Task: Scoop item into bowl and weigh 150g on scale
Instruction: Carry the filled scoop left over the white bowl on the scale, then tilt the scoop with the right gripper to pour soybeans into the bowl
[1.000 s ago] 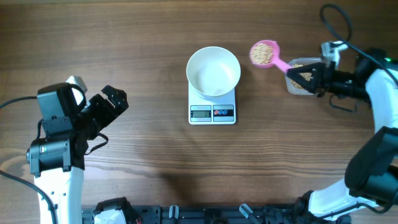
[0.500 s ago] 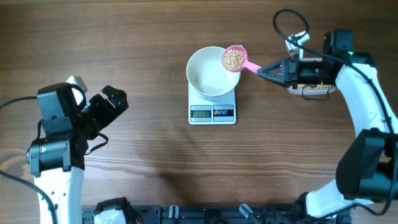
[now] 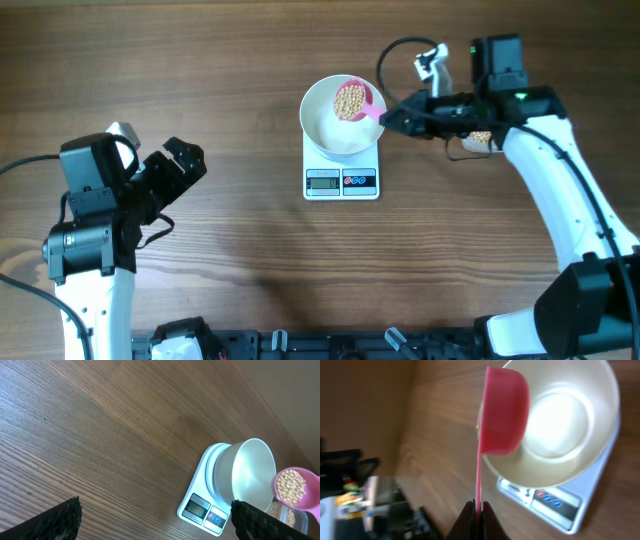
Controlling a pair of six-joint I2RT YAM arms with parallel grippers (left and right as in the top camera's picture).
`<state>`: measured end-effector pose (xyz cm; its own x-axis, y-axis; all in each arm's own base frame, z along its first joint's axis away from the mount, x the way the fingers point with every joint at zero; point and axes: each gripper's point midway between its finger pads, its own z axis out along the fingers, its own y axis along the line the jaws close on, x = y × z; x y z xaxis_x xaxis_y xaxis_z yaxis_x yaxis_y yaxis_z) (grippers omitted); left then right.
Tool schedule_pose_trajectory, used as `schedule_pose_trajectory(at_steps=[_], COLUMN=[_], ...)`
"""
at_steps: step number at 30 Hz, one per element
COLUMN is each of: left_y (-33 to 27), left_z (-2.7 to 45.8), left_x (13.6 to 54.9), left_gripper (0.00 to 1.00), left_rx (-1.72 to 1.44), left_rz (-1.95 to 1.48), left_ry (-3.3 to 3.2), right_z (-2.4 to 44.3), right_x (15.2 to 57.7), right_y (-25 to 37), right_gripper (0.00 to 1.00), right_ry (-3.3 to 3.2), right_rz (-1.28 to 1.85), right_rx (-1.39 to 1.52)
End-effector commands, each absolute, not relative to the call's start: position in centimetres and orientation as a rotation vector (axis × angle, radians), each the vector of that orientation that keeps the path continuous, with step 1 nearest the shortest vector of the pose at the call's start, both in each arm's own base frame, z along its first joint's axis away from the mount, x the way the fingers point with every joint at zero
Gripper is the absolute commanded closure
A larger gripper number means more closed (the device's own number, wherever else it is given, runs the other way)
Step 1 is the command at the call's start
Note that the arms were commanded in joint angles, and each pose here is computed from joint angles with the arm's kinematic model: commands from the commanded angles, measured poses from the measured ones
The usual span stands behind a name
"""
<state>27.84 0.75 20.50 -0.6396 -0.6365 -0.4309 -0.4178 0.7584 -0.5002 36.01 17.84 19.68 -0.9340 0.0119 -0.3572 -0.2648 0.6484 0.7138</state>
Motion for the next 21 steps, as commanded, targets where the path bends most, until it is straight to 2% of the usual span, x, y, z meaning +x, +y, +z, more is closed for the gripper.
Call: schedule_pose_trajectory(at_steps=[1,21], left_y=[1.0,1.0], left_z=[20.3,20.3], left_x=[27.8,27.8], left_gripper=[0.0,0.0], left_rx=[-0.795,-0.794], left_rz=[-0.465,-0.464], left_ry=[2.355,2.355], right_z=[19.0,17.9], right_x=[37.1,37.4], right_y=[17.1,19.8], right_gripper=[0.96,0.96], right_ry=[2.543,2.487], right_rz=[0.974,0.631], right_rx=[-0.207,-0.492])
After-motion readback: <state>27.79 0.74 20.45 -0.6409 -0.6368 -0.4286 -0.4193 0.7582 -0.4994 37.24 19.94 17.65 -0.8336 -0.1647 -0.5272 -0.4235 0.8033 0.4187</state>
